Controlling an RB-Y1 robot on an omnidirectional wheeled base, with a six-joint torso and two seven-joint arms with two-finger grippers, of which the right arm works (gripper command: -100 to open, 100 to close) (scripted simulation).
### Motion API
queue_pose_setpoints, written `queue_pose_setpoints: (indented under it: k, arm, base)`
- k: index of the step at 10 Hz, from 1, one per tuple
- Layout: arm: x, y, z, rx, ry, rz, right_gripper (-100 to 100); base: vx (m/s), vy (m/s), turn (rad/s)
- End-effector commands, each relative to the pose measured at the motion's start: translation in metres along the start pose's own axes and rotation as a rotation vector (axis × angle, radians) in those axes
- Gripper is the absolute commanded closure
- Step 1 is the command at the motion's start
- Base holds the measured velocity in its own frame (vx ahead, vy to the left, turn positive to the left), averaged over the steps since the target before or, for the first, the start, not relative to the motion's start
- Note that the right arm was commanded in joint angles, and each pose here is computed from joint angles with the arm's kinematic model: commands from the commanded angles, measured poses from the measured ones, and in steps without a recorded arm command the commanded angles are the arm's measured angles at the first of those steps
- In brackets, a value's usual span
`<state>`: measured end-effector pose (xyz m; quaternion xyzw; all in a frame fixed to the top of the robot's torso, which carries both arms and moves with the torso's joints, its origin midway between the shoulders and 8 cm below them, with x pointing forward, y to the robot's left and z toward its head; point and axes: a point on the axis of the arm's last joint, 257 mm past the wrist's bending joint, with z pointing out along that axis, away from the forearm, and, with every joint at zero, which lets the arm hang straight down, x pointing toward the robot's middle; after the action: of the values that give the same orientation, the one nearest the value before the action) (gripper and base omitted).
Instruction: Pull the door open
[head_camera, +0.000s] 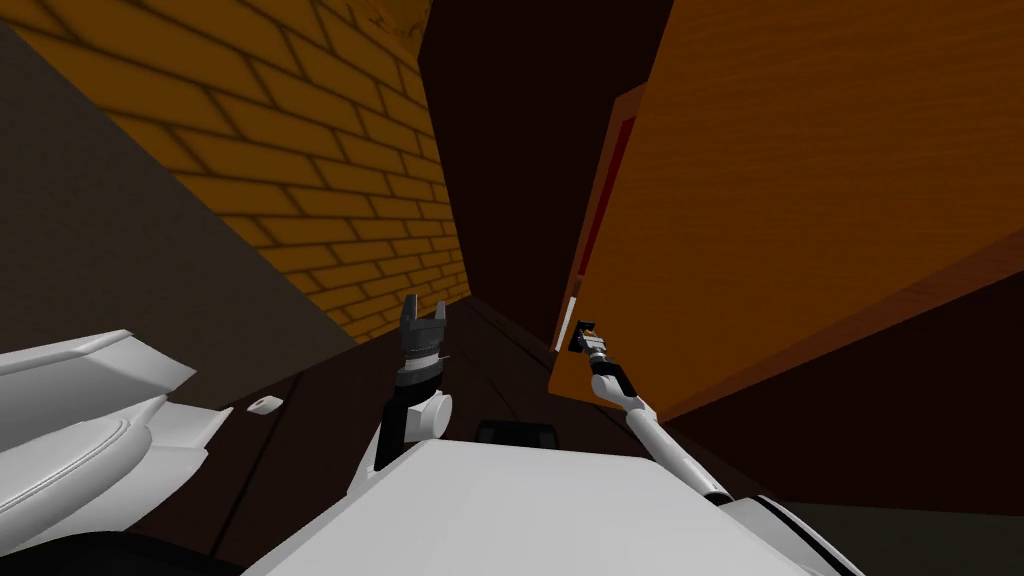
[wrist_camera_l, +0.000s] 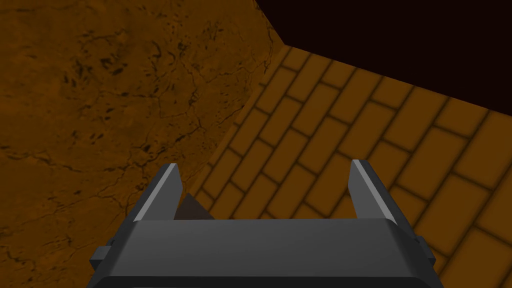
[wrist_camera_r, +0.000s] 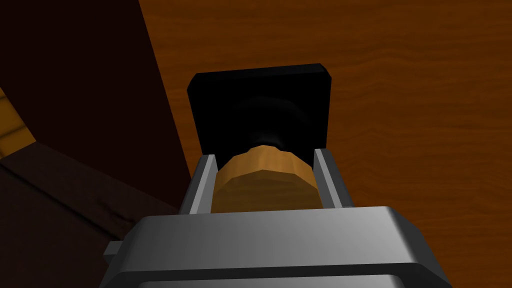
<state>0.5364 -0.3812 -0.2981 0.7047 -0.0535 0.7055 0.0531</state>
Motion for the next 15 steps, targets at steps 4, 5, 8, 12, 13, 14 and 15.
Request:
queue_pose_setpoints:
  k: [4,5,8,12,13,14,15]
  arm:
    - [0.002,-0.004,-0.0051,0.039,0.004,-0.002,100]
    - [0.002,-0.006,-0.0069,0.051,0.004,-0.002,100]
    - [0.003,-0.010,-0.0129,0.089,0.003,-0.002,100]
    - [0.000,-0.013,-0.0180,0.115,-0.006,-0.002,100]
    - [-0.001,-0.016,-0.0224,0.134,-0.007,-0.002,100]
    - [-0.001,-0.016,-0.0233,0.139,-0.006,-0.002,100]
    - [0.000,-0.017,-0.0254,0.149,-0.005,-0.003,100]
  base:
    - [-0.136,-0.045,0.093]
    - [-0.245,-0.110,0.116]
    - [-0.211,-0.087,0.115]
    - [-0.155,-0.071,0.086]
    - [-0.133,-0.031,0.121]
    - [-0.203,-0.070,0.109]
    - [-0.205,-0.090,0.094]
